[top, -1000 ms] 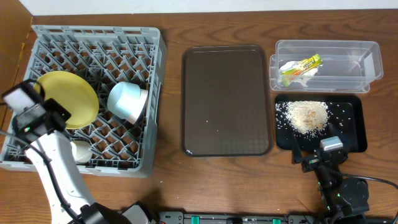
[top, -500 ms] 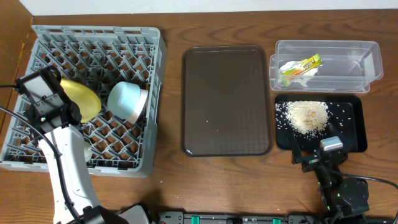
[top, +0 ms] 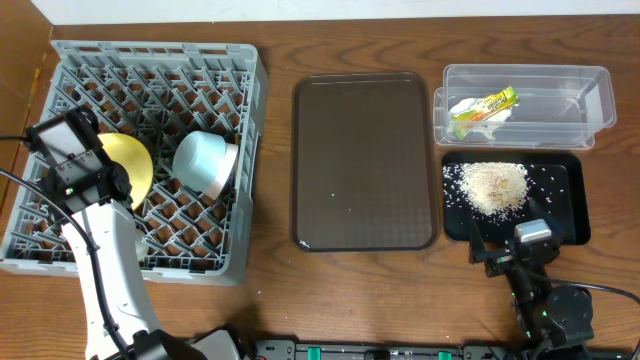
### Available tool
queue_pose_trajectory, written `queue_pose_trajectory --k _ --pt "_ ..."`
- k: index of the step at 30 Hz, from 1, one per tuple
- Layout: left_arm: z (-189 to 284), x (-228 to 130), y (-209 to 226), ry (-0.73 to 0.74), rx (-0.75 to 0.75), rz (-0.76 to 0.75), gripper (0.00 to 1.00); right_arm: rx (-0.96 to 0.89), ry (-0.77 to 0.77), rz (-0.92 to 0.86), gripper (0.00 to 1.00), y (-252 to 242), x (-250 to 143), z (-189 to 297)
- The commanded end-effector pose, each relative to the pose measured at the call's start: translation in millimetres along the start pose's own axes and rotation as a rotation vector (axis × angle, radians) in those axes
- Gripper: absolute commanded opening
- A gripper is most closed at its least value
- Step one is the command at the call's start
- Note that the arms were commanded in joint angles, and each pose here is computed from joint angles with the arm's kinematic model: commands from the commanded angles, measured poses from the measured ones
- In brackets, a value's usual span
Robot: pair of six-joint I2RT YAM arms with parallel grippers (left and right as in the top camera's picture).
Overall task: Sort waste into correct bins and load items into the dishwasher
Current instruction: 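Release the yellow plate and pull the left gripper back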
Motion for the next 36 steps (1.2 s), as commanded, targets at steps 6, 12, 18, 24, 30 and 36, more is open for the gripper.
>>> queue_pose_trajectory --k 6,12,18,24,30,36 --pt "-24 -34 27 0.266 -0.108 0.461 0.52 -0.002 0.004 -0.005 0.99 -1 -1 0" --pt "-48 -58 47 0.492 -0.312 0.715 0.55 -0.002 0.004 -0.005 0.99 -1 -1 0" --pt "-86 -78 49 0.624 -0.408 0.823 0.55 -0.002 0.004 -0.005 0.99 -1 -1 0" --pt "-122 -83 34 0.629 -0.552 0.831 0.36 -0.002 0.004 -0.005 0.99 -1 -1 0" --pt "-120 -76 36 0.575 -0.581 0.785 0.08 -0.002 0.004 -0.005 0.99 -1 -1 0" --pt "-95 -50 49 0.416 -0.593 0.727 0.08 -0.002 0.004 -0.005 0.99 -1 -1 0"
Point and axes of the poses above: each gripper's point midway between its finger pads, its own z axis back along the fingers, its own y axis along the line the jaws close on, x = y × z, the point moved 8 cm from there along z, back along the fingers, and after that the axes turned 1 degree about z, right-handed, at the moved point
